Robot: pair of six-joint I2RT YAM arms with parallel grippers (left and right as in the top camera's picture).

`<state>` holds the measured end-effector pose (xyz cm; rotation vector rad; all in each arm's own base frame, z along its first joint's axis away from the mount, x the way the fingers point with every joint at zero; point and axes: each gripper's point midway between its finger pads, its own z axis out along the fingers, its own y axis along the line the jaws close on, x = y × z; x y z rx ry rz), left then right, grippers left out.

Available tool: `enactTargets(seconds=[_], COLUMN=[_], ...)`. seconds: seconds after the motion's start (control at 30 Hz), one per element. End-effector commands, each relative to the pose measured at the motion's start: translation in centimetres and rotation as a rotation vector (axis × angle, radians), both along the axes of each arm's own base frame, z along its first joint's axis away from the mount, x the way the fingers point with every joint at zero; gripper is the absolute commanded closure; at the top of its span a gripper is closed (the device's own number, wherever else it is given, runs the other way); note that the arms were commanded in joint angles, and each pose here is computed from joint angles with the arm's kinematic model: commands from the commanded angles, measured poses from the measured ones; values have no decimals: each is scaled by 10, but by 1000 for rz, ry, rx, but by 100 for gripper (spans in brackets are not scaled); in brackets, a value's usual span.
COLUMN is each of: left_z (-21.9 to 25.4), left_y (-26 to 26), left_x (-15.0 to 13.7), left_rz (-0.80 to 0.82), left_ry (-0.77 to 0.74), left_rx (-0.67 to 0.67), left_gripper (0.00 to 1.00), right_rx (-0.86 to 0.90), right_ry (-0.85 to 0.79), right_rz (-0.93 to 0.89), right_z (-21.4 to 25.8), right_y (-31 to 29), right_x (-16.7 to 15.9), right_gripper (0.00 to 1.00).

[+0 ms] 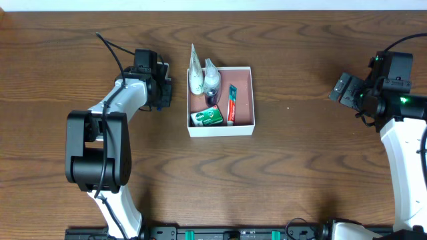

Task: Pack container
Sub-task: 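Move the left gripper to the blue razor and grasp it, then lift the razor and lower it into the box with the left gripper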

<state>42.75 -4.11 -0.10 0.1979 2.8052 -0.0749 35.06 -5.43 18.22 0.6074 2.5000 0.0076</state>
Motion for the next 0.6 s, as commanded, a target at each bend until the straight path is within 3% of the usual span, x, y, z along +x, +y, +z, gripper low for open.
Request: enactTargets(seconds=[0.0,0.33,0.43,0.57], left_z=[0,142,196,256], left_y=[2,1,-2,-33], left_x=[-6,11,2,-20], left_rz=[48,153,223,169], left_ry=[18,-313,-422,-504], left_rx=[-6,-97,-183,-407], left_gripper=[94,94,94,94], right_rx=[3,3,3,3], right_ry=[-8,-8,-8,-8], right_rz=[-12,-12,-12,-12], right_z=[3,3,3,3], right_y=[-2,-2,-2,-2], right_x=[1,1,1,1], right_gripper=[1,1,1,1])
